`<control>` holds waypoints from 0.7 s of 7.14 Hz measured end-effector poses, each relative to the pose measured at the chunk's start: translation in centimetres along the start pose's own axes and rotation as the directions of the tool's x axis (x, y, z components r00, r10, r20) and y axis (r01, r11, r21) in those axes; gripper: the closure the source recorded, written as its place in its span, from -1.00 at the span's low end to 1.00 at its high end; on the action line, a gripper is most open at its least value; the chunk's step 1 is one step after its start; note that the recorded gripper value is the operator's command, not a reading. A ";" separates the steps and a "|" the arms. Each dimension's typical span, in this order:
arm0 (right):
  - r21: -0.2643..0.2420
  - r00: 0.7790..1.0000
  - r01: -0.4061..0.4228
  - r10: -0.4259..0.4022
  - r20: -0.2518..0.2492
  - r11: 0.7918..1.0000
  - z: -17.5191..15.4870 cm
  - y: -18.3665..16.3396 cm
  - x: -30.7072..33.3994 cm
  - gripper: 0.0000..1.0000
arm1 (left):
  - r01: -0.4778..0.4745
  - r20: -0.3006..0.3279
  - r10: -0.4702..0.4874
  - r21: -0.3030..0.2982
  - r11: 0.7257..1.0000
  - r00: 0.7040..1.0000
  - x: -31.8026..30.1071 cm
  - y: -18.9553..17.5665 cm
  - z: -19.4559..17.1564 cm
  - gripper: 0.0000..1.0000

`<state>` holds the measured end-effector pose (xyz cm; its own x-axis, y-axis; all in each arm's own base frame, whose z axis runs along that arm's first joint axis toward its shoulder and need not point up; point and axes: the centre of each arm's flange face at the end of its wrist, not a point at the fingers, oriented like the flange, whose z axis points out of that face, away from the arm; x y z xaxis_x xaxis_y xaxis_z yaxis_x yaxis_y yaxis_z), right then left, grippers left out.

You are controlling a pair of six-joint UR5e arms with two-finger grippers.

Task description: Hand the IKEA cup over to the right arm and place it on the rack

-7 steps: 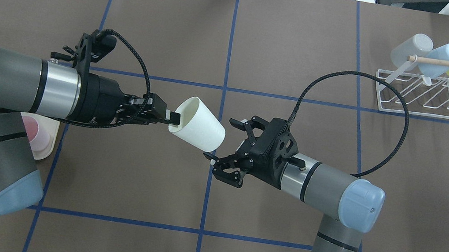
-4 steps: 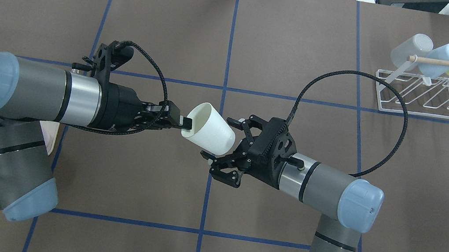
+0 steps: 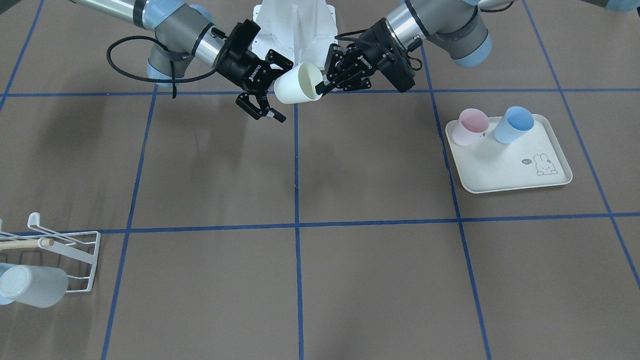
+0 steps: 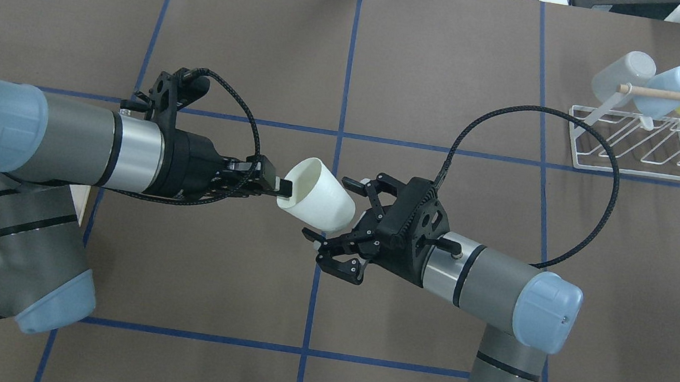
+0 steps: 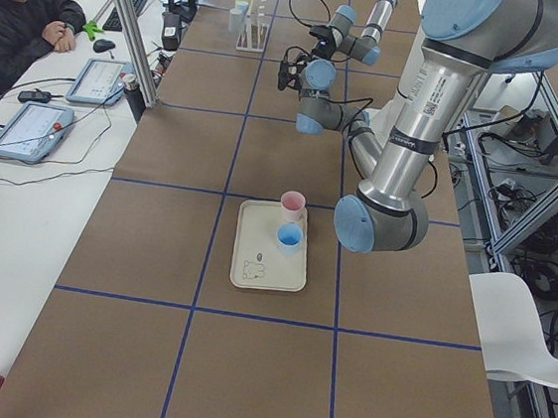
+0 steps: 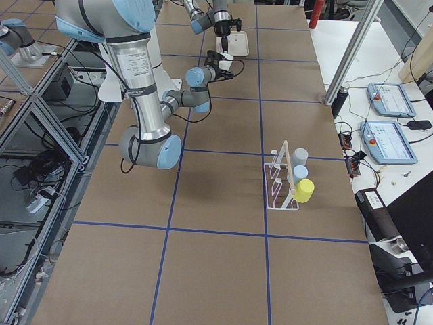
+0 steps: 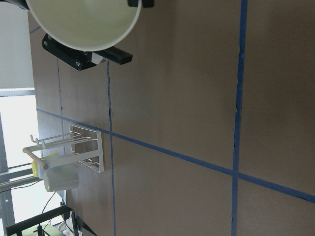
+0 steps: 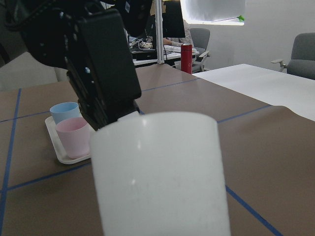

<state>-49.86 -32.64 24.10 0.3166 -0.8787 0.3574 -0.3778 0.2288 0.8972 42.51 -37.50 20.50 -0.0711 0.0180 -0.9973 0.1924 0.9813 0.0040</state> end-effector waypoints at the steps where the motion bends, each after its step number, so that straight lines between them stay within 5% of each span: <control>1: 0.001 1.000 0.000 0.000 0.000 1.000 0.0 0.0 0.0 -0.92 | 0.000 0.002 0.000 0.003 1.000 1.000 -0.1 -0.1 0.1 1.00; 3: 0.002 1.000 0.000 0.000 0.001 1.000 0.0 0.0 0.0 -0.73 | -0.001 0.004 0.001 0.005 1.000 1.000 -0.1 -0.1 0.2 1.00; 5: 0.003 1.000 0.001 -0.001 0.001 1.000 -0.1 -0.1 0.0 -0.28 | -0.001 0.005 0.001 0.009 1.000 1.000 -0.2 -0.1 0.2 1.00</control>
<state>-49.76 -32.62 23.98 0.3161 -0.8793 0.3562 -0.3804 0.2265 0.8967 42.67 -37.66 20.67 -0.0665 0.0180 -0.9976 0.2009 0.9796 0.0043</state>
